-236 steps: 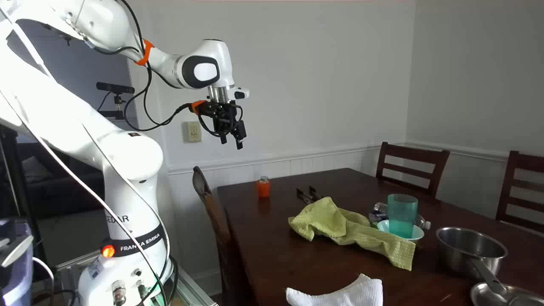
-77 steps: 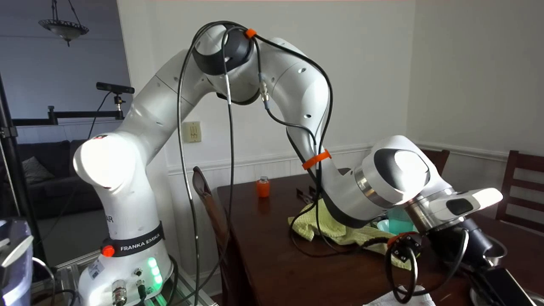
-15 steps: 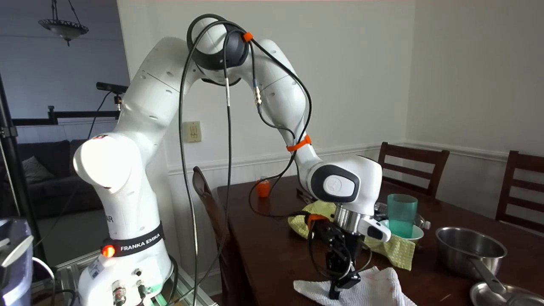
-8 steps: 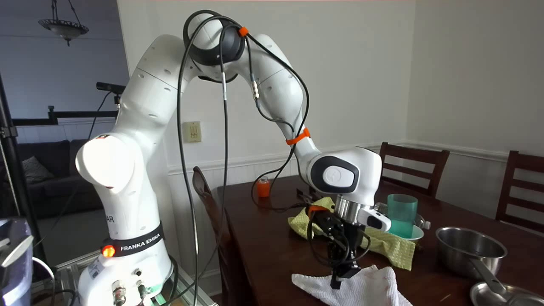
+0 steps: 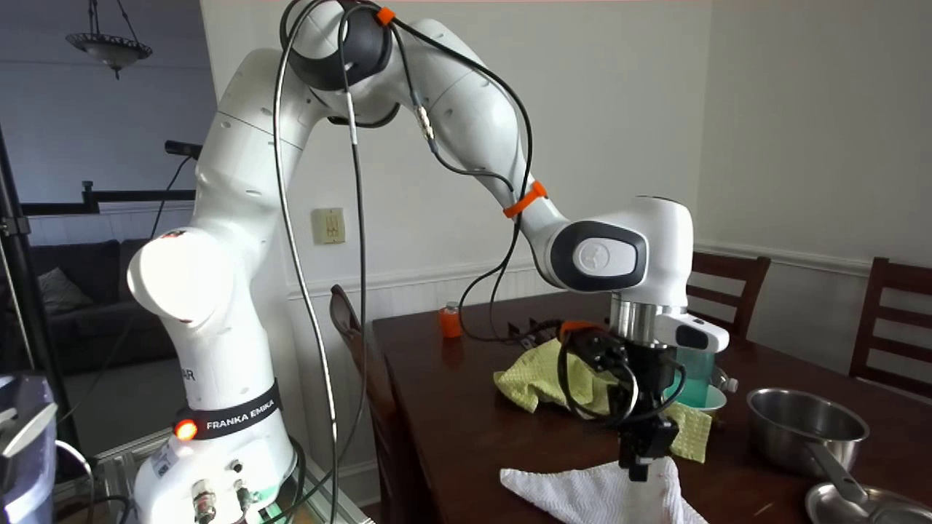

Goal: Unfold the white towel twice

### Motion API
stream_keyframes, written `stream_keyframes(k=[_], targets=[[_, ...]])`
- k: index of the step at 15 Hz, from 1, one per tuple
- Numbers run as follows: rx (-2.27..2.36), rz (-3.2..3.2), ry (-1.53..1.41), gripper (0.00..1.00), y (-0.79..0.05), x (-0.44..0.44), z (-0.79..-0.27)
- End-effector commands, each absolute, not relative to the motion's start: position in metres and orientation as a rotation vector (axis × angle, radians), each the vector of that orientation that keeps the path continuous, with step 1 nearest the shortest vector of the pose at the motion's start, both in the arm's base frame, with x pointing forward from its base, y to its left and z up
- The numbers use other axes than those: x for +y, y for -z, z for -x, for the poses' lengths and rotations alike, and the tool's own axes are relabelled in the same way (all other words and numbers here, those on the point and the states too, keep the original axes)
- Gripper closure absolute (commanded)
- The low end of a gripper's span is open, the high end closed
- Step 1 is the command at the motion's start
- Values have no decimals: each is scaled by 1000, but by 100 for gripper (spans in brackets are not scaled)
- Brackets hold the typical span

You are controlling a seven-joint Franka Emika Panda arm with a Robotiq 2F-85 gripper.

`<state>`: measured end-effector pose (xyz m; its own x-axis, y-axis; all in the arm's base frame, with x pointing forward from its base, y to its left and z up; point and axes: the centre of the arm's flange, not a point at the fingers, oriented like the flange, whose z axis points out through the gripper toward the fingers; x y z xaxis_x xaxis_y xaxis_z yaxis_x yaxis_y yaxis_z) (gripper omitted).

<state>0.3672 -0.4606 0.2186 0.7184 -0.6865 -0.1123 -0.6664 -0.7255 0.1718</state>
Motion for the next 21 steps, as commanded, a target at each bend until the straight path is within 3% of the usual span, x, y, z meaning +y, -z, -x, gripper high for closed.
stream_keyframes(k=[1,3,8,9,11,14,21], targets=[[-1119,-2789,240,65,-223,-465,-369],[-1129,-2780,227,53,-227,-468,-371],[-1134,-2778,228,52,-226,-468,-371],[-1149,-2787,222,27,-228,-463,-381],[-1155,-2776,226,21,-229,-455,-396],[-1184,-2763,234,1,-226,-442,-413],[-1294,-2701,224,0,-205,-427,-431]])
